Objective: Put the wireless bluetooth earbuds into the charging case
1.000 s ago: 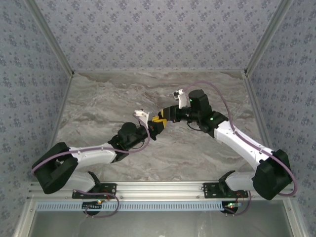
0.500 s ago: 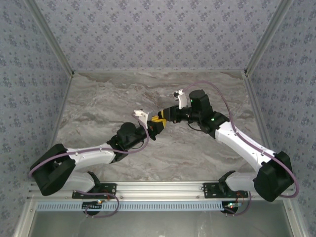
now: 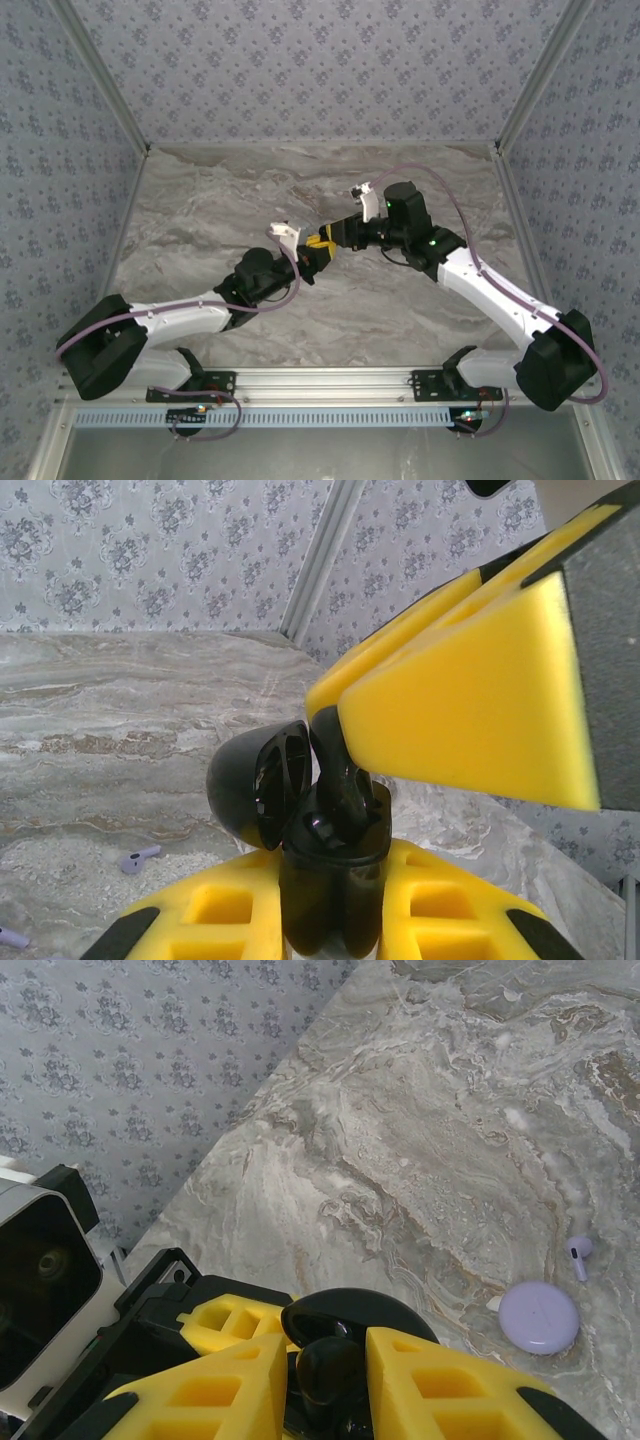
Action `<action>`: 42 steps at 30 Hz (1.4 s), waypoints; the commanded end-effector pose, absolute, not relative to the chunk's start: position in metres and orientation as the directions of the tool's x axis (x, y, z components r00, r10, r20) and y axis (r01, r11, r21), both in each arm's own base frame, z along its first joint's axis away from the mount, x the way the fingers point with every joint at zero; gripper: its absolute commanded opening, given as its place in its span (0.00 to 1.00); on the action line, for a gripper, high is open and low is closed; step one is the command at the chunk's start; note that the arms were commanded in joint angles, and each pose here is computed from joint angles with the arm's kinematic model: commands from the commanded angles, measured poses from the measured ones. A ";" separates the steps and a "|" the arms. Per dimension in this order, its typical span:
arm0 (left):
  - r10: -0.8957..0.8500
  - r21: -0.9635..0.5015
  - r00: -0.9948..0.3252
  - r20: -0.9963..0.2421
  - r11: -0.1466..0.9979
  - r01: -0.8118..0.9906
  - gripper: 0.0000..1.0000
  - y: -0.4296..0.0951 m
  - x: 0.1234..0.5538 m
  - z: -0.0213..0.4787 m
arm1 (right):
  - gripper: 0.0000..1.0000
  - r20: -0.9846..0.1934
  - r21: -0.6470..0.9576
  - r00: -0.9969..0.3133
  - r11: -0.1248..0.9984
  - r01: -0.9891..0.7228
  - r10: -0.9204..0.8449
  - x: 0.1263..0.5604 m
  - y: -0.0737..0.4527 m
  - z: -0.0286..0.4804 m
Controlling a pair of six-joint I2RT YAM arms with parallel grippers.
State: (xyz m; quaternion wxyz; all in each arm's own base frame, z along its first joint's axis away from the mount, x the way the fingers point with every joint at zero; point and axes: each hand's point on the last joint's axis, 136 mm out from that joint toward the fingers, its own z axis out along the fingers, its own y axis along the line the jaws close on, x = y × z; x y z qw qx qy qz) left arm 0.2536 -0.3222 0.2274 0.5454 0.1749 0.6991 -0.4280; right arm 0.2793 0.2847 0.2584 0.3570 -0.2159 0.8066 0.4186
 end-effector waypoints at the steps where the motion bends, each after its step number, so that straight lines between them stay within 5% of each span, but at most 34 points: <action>1: -0.264 -0.382 -0.280 -0.923 0.546 0.745 0.17 -0.323 0.251 0.259 | 0.28 -0.768 0.504 -0.636 0.545 -0.670 -0.072 0.271 0.285 0.269; 22: -0.173 -0.310 -0.257 -0.951 0.512 0.801 0.17 -0.330 0.239 0.257 | 0.37 -0.772 0.459 -0.625 0.577 -0.676 -0.117 0.268 0.280 0.268; 34: -0.139 -0.287 -0.251 -0.958 0.485 0.826 0.17 -0.333 0.232 0.257 | 0.27 -0.767 0.450 -0.613 0.522 -0.725 -0.191 0.253 0.290 0.270; 42: -0.132 -0.289 -0.258 -0.957 0.487 0.824 0.17 -0.334 0.233 0.255 | 0.45 -0.767 0.421 -0.604 0.541 -0.728 -0.216 0.254 0.291 0.268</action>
